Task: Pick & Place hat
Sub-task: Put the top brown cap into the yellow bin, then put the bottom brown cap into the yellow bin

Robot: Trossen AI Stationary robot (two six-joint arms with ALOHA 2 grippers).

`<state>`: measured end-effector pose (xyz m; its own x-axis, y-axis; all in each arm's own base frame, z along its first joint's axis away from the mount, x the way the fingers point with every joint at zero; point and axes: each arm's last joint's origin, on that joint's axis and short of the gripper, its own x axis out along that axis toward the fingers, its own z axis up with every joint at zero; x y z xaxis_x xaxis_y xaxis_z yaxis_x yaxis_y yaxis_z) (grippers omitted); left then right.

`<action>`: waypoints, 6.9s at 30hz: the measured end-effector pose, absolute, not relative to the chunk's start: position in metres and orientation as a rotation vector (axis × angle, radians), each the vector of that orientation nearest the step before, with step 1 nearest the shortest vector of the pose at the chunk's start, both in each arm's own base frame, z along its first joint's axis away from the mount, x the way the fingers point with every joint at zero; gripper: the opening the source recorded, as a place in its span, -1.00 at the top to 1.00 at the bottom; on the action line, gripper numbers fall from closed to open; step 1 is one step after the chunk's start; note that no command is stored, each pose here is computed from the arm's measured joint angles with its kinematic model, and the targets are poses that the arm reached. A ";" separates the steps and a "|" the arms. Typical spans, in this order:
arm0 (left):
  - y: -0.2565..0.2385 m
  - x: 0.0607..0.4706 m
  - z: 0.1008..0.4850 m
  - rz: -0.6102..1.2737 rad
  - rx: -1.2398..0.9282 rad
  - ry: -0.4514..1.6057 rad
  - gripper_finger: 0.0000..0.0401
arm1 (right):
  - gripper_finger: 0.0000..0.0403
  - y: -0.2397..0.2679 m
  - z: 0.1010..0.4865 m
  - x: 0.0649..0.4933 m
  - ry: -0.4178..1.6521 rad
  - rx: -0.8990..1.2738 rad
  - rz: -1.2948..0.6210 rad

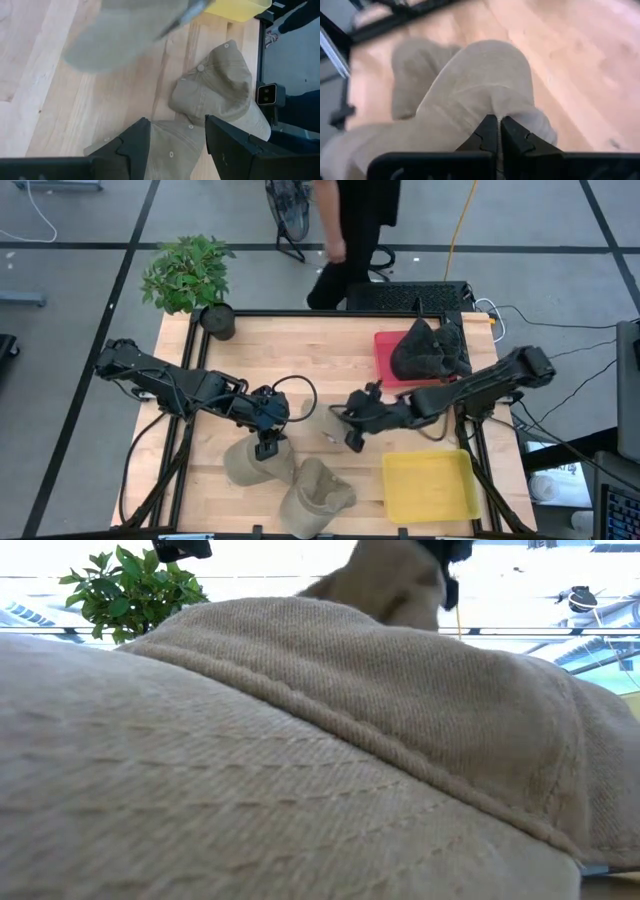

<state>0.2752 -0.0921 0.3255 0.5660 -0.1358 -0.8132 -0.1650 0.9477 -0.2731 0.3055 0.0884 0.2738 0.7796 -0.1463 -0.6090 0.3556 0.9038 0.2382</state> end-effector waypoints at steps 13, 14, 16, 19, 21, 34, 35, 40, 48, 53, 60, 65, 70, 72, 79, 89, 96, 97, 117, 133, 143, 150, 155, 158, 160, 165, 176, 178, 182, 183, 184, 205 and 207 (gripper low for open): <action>-0.092 0.275 0.325 0.016 -0.333 0.974 0.06 | 1.00 0.099 0.339 0.249 0.430 0.359 -0.121; -0.092 0.275 0.325 0.015 -0.332 0.975 0.06 | 1.00 0.101 0.341 0.245 0.433 0.352 -0.102; -0.092 0.275 0.325 0.015 -0.330 0.976 0.06 | 1.00 0.105 0.343 0.236 0.469 0.318 -0.080; -0.092 0.275 0.325 0.014 -0.325 0.978 0.06 | 1.00 0.109 0.350 0.224 0.563 0.207 -0.078; -0.092 0.275 0.325 0.013 -0.322 0.978 0.06 | 1.00 0.110 0.359 0.217 0.610 0.109 -0.101; -0.087 0.274 0.323 0.035 -0.317 1.008 0.06 | 1.00 0.129 0.399 0.185 0.872 -0.056 -0.020; -0.087 0.273 0.323 0.039 -0.315 1.009 0.06 | 1.00 0.134 0.394 0.184 0.914 -0.068 -0.010; -0.086 0.273 0.323 0.066 -0.298 1.007 0.06 | 1.00 0.155 0.370 0.180 1.147 -0.079 -0.005; -0.086 0.273 0.323 0.069 -0.281 1.004 0.06 | 1.00 0.185 0.355 0.163 1.239 -0.067 -0.063; -0.085 0.272 0.322 0.076 -0.288 1.009 0.06 | 1.00 0.202 0.354 0.142 1.233 0.029 -0.082; -0.085 0.273 0.323 0.090 -0.291 1.003 0.06 | 1.00 0.222 0.336 0.120 1.382 0.016 -0.145; -0.085 0.273 0.323 0.105 -0.285 0.997 0.06 | 1.00 0.231 0.312 0.113 1.436 0.016 -0.252; -0.085 0.273 0.323 0.110 -0.285 0.994 0.06 | 1.00 0.236 0.291 0.109 1.436 -0.002 -0.354; -0.085 0.273 0.323 0.110 -0.285 0.994 0.06 | 1.00 0.238 0.284 0.107 1.436 -0.005 -0.379; -0.084 0.273 0.323 0.113 -0.291 0.995 0.06 | 1.00 0.248 0.267 0.095 1.491 0.071 -0.367; -0.084 0.272 0.322 0.110 -0.279 1.003 0.06 | 1.00 0.264 0.259 0.085 1.511 0.242 -0.318; -0.084 0.272 0.322 0.105 -0.270 1.003 0.06 | 1.00 0.269 0.259 0.085 1.530 0.295 -0.289; -0.084 0.272 0.322 0.104 -0.268 1.003 0.06 | 1.00 0.269 0.259 0.085 1.531 0.296 -0.288; -0.084 0.272 0.322 0.110 -0.260 1.003 0.06 | 1.00 0.273 0.236 0.082 1.607 0.401 -0.299; -0.084 0.272 0.322 0.116 -0.248 1.002 0.06 | 1.00 0.271 0.236 0.074 1.682 0.459 -0.430; -0.083 0.270 0.321 0.131 -0.223 1.019 0.06 | 0.94 0.273 0.236 0.074 1.670 0.480 -0.423; -0.081 0.270 0.321 0.151 -0.210 1.016 0.06 | 0.64 0.275 0.239 0.078 1.635 0.513 -0.412; -0.080 0.270 0.321 0.151 -0.204 1.016 0.06 | 0.38 0.275 0.239 0.078 1.631 0.511 -0.413; -0.080 0.270 0.321 0.151 -0.204 1.015 0.06 | 0.25 0.273 0.239 0.080 1.628 0.515 -0.425; -0.080 0.270 0.321 0.152 -0.203 1.015 0.06 | 0.18 0.269 0.241 0.082 1.625 0.515 -0.441; -0.078 0.271 0.321 0.157 -0.201 1.014 0.06 | 0.06 0.255 0.251 0.086 1.597 0.498 -0.476; -0.076 0.271 0.321 0.164 -0.202 1.013 0.06 | 0.02 0.202 0.284 0.101 1.347 0.448 -0.552; -0.076 0.271 0.321 0.164 -0.203 1.012 0.06 | 0.02 0.189 0.292 0.107 1.270 0.447 -0.551; -0.076 0.271 0.321 0.167 -0.208 1.012 0.06 | 0.02 0.164 0.307 0.124 1.100 0.478 -0.546; -0.076 0.271 0.321 0.169 -0.211 1.012 0.06 | 0.02 0.159 0.310 0.129 1.052 0.493 -0.546; -0.076 0.271 0.321 0.169 -0.212 1.012 0.06 | 0.02 0.153 0.313 0.134 1.008 0.510 -0.541; -0.077 0.271 0.321 0.170 -0.234 1.014 0.06 | 0.02 0.128 0.277 0.298 0.957 0.444 0.071; -0.078 0.271 0.321 0.170 -0.234 1.014 0.06 | 0.02 0.130 0.271 0.304 0.950 0.406 0.092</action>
<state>0.2708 -0.0776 0.3207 0.5188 0.0319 -0.8543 -0.2482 0.9619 -0.1148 0.3043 0.1305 0.2709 0.5836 0.2529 -0.7717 0.0995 0.9209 0.3770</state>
